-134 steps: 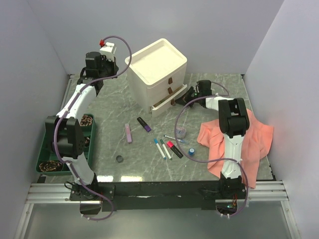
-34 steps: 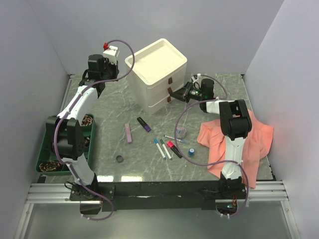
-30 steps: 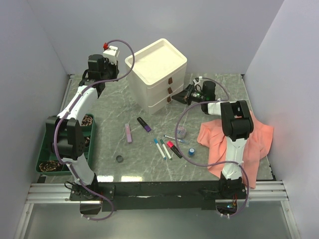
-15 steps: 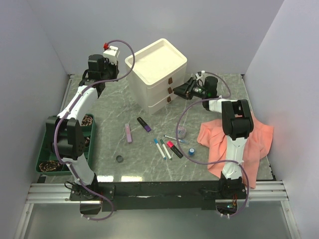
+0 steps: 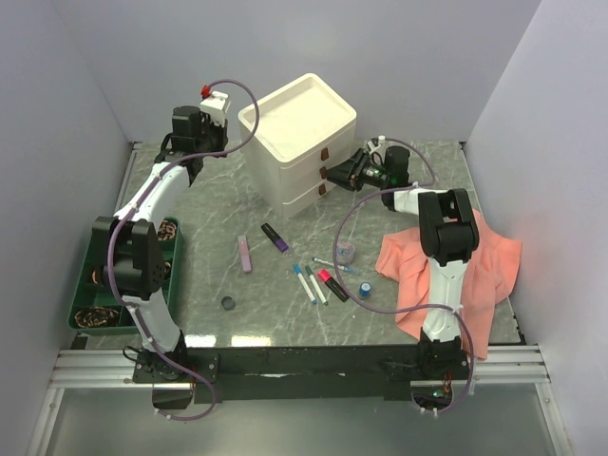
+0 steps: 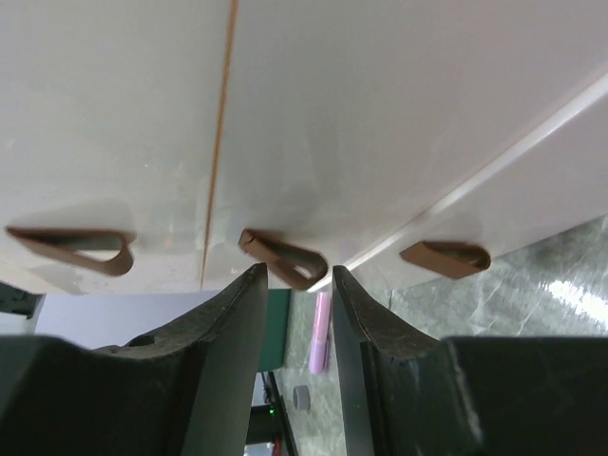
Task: Sort the stationery into containers
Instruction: Open the drawer in the storage box.
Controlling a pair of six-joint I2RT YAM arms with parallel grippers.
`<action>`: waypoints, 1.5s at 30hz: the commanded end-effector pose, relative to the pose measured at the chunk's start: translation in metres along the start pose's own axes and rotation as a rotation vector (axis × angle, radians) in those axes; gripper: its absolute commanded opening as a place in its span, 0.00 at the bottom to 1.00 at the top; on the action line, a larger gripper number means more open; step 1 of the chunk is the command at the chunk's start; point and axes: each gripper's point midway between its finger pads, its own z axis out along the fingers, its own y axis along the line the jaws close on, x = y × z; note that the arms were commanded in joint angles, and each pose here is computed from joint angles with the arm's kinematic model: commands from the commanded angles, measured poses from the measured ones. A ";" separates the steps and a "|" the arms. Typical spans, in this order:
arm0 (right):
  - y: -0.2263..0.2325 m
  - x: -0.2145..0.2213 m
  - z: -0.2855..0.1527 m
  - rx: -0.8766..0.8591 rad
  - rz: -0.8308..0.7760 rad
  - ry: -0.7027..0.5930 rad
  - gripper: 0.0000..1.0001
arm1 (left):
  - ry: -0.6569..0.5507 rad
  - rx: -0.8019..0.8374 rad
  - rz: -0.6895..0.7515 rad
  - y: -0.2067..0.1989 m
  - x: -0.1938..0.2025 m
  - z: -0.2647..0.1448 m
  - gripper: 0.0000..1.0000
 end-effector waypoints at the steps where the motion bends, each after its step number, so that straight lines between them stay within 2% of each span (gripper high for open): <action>1: 0.007 -0.007 0.010 -0.026 -0.037 -0.010 0.41 | -0.080 -0.015 0.023 0.005 -0.032 -0.002 0.01; 9: 0.007 -0.003 0.014 -0.037 -0.033 -0.005 0.38 | -0.071 -0.017 0.027 0.005 -0.028 0.000 0.01; 20: 0.039 -0.006 0.005 -0.095 -0.068 -0.015 0.38 | -0.073 0.004 0.021 -0.001 -0.028 0.001 0.01; 34: 0.049 -0.006 0.000 -0.109 -0.073 -0.021 0.36 | -0.071 0.016 0.022 -0.007 -0.027 0.002 0.01; 37: 0.048 -0.004 0.000 -0.110 -0.072 -0.013 0.31 | -0.074 0.017 0.023 -0.007 -0.028 0.003 0.01; 39: 0.047 -0.002 0.000 -0.111 -0.076 -0.011 0.22 | -0.073 0.016 0.025 -0.008 -0.028 0.003 0.01; 45: 0.050 -0.001 -0.003 -0.121 -0.088 -0.009 0.13 | -0.072 0.014 0.030 -0.008 -0.028 0.002 0.01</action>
